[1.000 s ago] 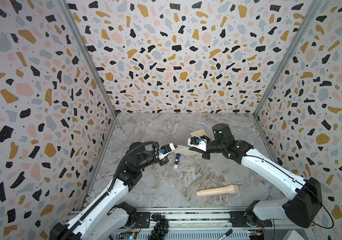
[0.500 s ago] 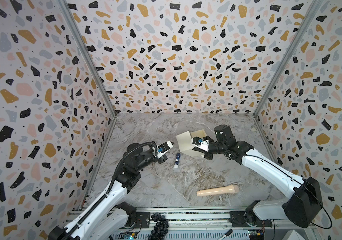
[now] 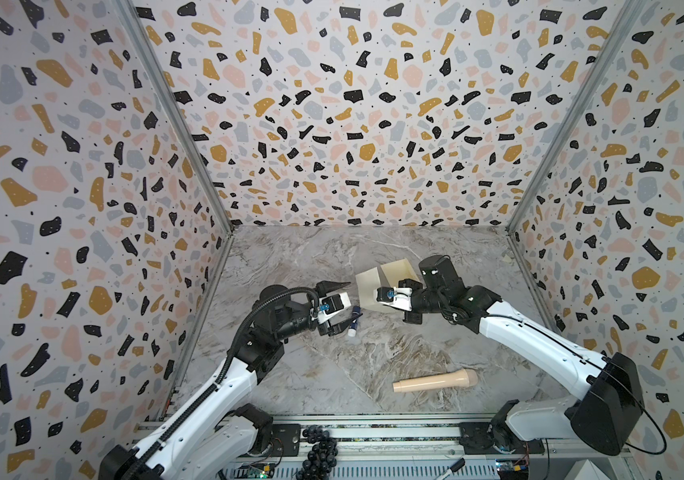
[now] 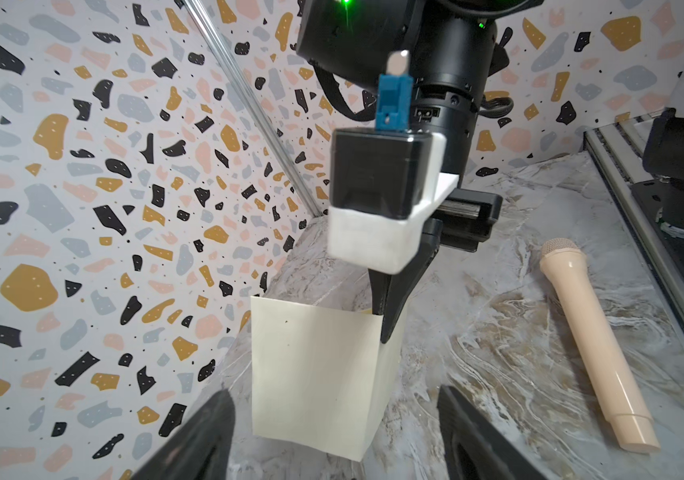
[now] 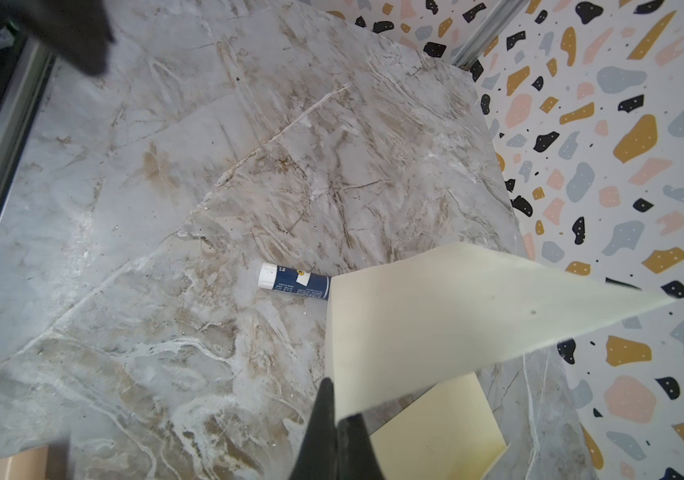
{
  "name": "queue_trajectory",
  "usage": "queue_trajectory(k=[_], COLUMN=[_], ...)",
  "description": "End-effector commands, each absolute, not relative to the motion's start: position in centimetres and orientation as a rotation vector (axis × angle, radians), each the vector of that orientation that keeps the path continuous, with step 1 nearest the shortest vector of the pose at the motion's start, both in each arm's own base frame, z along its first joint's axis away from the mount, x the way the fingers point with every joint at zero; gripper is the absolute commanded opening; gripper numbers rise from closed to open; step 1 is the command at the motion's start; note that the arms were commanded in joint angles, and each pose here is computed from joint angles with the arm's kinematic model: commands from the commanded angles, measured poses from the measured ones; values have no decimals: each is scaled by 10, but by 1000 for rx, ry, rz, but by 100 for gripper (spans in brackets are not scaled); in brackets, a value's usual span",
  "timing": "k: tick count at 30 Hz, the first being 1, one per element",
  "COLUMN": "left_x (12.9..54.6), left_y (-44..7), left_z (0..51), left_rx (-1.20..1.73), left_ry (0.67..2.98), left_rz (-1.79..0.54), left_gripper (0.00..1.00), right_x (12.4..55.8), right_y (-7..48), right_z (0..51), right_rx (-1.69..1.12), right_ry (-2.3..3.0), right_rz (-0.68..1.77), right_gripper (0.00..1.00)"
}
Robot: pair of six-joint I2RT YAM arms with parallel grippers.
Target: Place the letter into the envelope and seal it
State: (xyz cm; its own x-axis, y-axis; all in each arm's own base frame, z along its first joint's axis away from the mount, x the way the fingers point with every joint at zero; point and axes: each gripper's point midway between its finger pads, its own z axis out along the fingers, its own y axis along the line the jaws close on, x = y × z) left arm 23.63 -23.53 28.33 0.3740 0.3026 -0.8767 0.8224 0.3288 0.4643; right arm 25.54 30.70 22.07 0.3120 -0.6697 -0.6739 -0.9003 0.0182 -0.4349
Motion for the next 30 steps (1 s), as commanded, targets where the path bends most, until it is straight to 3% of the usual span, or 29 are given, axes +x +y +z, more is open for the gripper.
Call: queue_trajectory(k=[1, 30], left_x=[234, 241], left_y=[-236, -234], left_z=[289, 278], left_rx=[1264, 1275], left_ry=[1156, 1210], left_rz=[-469, -444], left_gripper=[79, 84], right_x=[253, 215], right_y=[300, 306], right_z=[221, 227], right_rx=[-1796, -1927], right_ry=[1360, 1044], right_rz=[177, 89], right_gripper=[0, 0])
